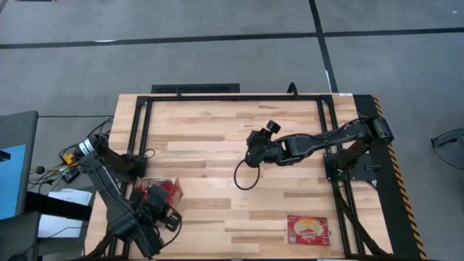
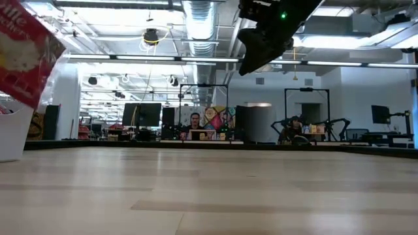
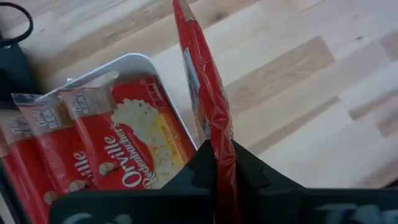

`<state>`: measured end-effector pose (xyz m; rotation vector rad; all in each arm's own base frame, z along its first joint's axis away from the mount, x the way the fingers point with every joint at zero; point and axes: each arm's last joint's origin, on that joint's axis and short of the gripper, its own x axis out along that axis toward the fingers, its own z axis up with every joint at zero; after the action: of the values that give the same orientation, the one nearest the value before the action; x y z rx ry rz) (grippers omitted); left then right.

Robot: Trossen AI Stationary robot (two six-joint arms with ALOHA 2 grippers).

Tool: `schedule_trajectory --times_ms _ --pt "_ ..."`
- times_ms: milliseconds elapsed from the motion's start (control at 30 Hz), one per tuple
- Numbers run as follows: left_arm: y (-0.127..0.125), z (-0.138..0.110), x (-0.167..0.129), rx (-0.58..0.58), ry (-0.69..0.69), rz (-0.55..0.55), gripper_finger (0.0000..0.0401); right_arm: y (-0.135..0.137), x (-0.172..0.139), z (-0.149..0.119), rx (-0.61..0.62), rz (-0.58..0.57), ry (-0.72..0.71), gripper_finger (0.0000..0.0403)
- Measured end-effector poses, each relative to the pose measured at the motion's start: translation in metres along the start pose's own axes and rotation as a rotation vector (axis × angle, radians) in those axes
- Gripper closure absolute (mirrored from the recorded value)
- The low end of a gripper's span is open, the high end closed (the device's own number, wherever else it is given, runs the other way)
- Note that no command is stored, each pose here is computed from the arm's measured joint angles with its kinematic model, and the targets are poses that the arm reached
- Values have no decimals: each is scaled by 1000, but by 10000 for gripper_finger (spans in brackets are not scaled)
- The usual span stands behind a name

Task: Sort popcorn bags into baskets
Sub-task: Put the red popcorn bag into the white bin

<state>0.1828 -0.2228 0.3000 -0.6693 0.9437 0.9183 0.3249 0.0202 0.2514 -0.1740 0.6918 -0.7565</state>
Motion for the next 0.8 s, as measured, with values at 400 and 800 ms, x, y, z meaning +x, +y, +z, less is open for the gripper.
schedule_trajectory --times_ms 400,800 --pt "2 -6 1 77 118 65 392 -1 2 1 10 9 -1 218" --pt "8 3 -7 179 221 59 392 -1 3 3 27 48 -1 219"
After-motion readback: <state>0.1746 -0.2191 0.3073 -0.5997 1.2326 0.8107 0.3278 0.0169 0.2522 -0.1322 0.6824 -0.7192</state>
